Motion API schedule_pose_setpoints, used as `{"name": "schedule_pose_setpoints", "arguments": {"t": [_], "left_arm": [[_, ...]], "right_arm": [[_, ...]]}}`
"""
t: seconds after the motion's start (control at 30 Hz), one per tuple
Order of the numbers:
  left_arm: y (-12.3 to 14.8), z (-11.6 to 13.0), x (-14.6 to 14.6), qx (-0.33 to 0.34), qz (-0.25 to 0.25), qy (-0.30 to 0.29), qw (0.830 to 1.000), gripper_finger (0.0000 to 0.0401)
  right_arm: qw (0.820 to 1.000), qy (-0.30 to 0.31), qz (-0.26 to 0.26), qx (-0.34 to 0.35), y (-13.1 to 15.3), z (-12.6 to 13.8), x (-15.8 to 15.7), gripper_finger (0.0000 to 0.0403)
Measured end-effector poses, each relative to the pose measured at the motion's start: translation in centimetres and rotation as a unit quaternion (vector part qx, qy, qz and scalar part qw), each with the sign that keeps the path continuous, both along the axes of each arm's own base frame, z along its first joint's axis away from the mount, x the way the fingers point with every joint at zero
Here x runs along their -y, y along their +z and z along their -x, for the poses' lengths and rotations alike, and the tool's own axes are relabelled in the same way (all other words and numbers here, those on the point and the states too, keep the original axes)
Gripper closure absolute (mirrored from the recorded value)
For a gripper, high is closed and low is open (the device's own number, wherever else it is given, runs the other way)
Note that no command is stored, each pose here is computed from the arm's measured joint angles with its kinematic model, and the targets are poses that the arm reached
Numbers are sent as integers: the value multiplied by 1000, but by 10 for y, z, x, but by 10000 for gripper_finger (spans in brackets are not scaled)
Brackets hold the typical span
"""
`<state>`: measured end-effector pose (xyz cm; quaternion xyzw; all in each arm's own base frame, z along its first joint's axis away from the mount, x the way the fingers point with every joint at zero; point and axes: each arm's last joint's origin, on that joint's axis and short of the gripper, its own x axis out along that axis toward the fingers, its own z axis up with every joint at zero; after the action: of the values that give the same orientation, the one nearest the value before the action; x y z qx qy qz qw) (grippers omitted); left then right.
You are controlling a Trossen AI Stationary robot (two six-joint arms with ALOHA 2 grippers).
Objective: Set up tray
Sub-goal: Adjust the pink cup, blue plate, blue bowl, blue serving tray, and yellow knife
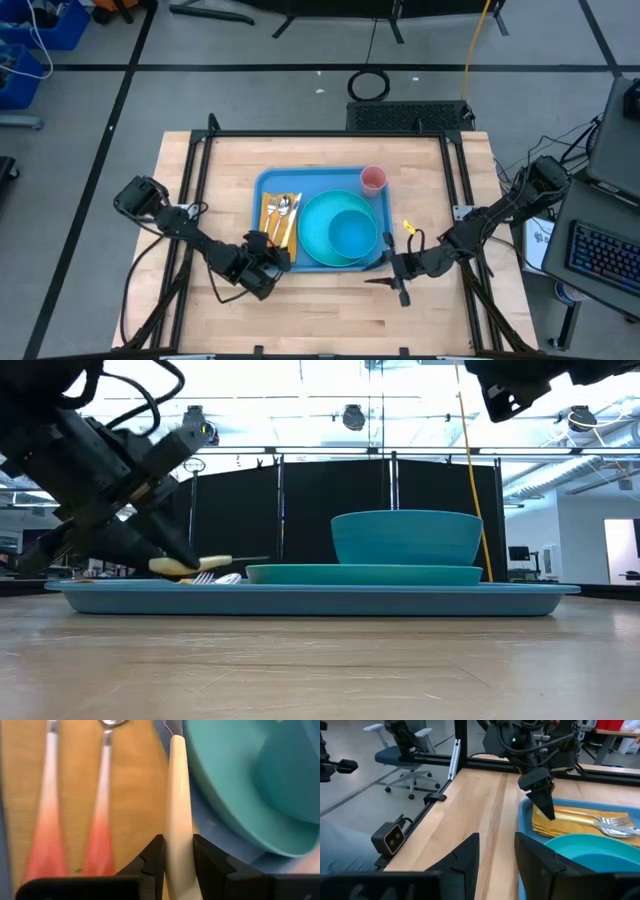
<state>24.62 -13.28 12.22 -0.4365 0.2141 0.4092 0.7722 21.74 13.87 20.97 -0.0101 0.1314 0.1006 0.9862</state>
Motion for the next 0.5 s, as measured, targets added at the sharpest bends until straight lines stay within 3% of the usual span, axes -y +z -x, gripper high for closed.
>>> {"name": "schedule_pose_setpoints", "arguments": {"t": [0.5], "left_arm": [[-1,2,-2,7,53,53,997,319]], "right_arm": [[999,21,-6,38,8,3,-8,287]]}}
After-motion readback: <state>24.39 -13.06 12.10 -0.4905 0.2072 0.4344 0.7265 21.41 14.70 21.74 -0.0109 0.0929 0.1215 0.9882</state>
